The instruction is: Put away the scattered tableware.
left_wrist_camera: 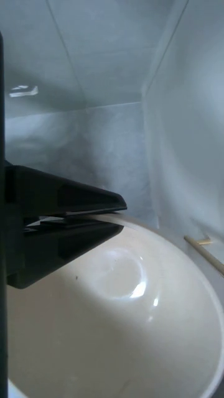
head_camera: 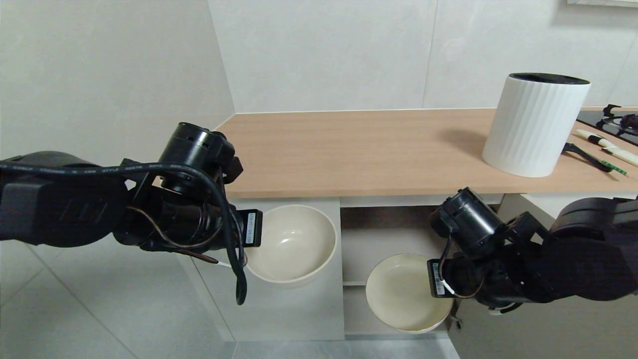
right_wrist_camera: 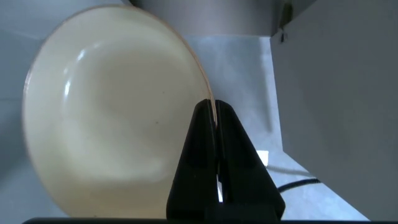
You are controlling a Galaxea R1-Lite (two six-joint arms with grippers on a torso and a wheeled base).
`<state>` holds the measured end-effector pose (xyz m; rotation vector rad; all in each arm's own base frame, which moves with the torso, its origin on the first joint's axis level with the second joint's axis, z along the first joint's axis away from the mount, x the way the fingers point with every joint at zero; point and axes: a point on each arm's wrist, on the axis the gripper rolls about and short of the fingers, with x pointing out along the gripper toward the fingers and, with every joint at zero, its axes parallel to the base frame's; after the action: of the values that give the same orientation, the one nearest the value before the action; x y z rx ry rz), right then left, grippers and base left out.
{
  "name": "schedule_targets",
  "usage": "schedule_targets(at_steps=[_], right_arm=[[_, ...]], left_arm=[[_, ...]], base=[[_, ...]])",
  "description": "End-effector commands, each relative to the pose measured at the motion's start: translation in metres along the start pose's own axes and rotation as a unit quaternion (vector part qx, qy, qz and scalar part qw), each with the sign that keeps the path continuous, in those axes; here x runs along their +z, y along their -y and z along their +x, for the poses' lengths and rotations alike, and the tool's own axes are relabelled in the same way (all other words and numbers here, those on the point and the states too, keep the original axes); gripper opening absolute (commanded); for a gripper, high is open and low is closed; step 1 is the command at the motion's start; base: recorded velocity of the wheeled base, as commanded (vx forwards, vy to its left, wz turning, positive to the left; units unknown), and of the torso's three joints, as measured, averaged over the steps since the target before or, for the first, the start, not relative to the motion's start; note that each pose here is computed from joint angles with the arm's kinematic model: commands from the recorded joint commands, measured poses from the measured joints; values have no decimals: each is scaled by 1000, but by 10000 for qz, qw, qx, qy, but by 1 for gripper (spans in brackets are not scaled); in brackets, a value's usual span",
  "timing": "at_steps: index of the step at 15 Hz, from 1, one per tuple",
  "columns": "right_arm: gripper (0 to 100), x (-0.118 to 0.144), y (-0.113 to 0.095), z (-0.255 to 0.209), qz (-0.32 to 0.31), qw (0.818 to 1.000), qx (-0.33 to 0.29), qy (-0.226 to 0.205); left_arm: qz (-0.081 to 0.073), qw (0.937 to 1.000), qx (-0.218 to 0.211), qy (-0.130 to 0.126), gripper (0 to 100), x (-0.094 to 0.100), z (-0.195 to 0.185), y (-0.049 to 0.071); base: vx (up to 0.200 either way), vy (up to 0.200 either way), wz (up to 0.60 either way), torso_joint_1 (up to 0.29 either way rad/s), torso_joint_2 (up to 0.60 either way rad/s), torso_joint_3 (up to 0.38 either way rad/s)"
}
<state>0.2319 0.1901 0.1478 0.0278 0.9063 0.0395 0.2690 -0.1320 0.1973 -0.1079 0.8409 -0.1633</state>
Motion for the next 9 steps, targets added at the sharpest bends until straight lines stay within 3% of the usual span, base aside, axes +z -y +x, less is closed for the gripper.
schedule_targets(at_steps=[1,9], right_arm=[[0,-2,-2,7,-45,9999,-55,-87],[0,-6,-5,19,-93,9997,-123,-187]], left_arm=[[-2,10000,-2,9,0,0,-1,0],[-2,10000,-2,9,0,0,-1,0]], base=[[0,0,0,-149,466,325],[0,0,0,-102,458,350]])
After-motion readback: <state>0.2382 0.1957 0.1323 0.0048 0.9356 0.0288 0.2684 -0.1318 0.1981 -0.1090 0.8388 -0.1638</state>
